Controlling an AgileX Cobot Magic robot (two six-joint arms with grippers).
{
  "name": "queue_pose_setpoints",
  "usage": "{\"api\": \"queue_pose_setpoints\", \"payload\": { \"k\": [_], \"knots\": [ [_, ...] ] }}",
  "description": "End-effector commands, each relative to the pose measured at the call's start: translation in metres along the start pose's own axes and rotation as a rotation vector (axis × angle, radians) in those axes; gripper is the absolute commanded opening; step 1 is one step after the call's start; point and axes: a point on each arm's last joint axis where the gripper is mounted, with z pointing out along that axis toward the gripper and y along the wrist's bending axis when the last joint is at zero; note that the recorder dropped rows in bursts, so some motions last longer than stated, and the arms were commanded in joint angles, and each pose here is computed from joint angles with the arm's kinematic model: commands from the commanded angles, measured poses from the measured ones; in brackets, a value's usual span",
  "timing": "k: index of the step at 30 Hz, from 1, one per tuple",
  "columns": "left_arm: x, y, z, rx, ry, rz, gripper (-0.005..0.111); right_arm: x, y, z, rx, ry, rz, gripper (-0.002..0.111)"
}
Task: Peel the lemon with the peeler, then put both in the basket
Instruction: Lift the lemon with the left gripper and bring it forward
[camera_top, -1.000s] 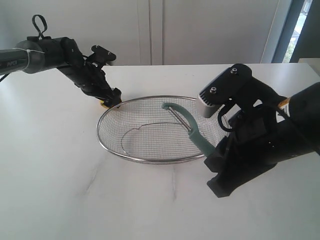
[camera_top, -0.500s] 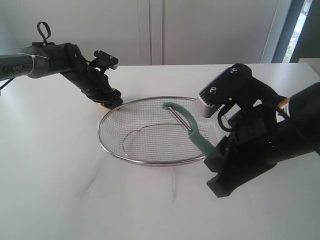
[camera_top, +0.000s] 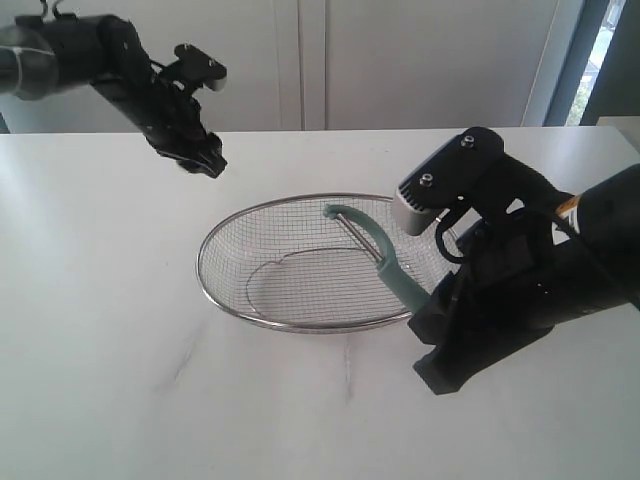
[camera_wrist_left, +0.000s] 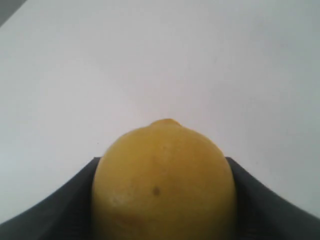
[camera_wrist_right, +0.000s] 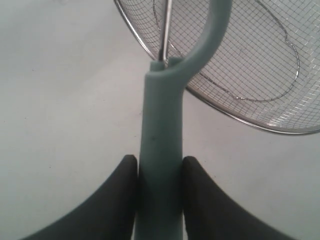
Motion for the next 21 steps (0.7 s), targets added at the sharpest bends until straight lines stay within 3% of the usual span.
{"api": "queue_pose_setpoints", "payload": {
  "k": [1,5,11,14,18,21],
  "knots": [
    [-0.010,-0.008,-0.075,0.049,0.041,-0.006,0.000,-0.001,-0.002,-0.001,0.006,-0.013,0.013,0.000],
    [-0.006,-0.027,-0.155,0.130,0.080,0.007,0.000,-0.001,-0.001,-0.001,0.004,-0.012,0.014,0.000],
    [0.012,-0.056,-0.218,0.174,-0.041,0.003,0.000,-0.002,-0.002,-0.001,0.006,-0.017,0.014,0.000],
    [0.039,-0.077,-0.255,0.153,-0.094,0.016,0.000,-0.001,-0.002,-0.001,0.006,-0.016,0.014,0.000],
    [0.076,-0.099,-0.271,0.142,-0.118,0.008,0.000,-0.001,-0.002,-0.001,0.005,-0.018,0.027,0.000],
    [0.111,-0.121,-0.282,0.112,-0.218,-0.029,0.000,-0.004,0.000,-0.001,-0.018,-0.042,0.109,0.000]
  ]
}}
